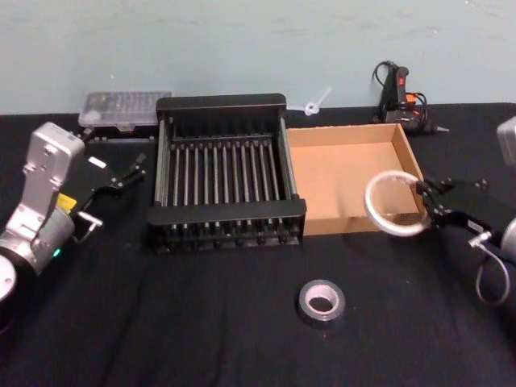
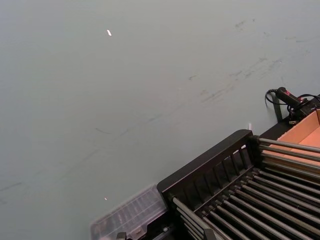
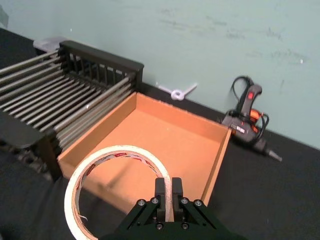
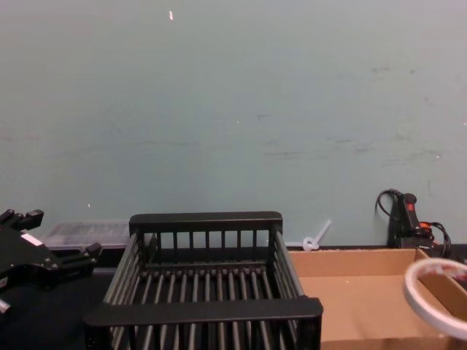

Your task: Pick up the white tape and place it into the black box , Pick up the silver tape and place it into the brown box.

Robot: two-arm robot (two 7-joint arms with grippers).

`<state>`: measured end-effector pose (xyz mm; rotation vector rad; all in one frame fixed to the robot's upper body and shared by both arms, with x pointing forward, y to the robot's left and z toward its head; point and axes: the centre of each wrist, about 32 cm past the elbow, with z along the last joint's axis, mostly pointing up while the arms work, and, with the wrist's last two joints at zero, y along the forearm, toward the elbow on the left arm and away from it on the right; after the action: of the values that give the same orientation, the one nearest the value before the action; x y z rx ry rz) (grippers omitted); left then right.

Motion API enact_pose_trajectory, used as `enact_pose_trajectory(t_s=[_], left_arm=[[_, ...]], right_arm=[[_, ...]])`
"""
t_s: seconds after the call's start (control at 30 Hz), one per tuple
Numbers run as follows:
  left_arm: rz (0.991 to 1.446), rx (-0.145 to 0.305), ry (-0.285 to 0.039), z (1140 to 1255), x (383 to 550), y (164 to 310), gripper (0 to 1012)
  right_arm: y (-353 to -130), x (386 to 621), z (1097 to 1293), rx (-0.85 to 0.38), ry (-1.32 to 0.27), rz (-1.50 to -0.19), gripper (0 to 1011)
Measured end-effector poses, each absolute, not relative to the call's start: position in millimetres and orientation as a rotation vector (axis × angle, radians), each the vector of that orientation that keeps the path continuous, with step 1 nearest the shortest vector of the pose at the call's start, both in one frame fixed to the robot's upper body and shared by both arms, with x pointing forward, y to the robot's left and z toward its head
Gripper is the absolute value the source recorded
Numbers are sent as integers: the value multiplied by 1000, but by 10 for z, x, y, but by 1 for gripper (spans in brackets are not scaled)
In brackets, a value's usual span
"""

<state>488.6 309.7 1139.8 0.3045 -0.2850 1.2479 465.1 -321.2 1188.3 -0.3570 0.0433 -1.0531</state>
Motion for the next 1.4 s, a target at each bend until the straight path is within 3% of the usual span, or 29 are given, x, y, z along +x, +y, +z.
enact_pose_trajectory(t_s=[0.57,1.4], left_arm=[[1248,304,-285,11398,4886,3097,1001],[1248,305,-285,11398,4886,3097,1001]], right_arm=[[-2869,5135,11968,-319,-48,-998,84],[-2128,5688,11966,-280,-84,-858,84]])
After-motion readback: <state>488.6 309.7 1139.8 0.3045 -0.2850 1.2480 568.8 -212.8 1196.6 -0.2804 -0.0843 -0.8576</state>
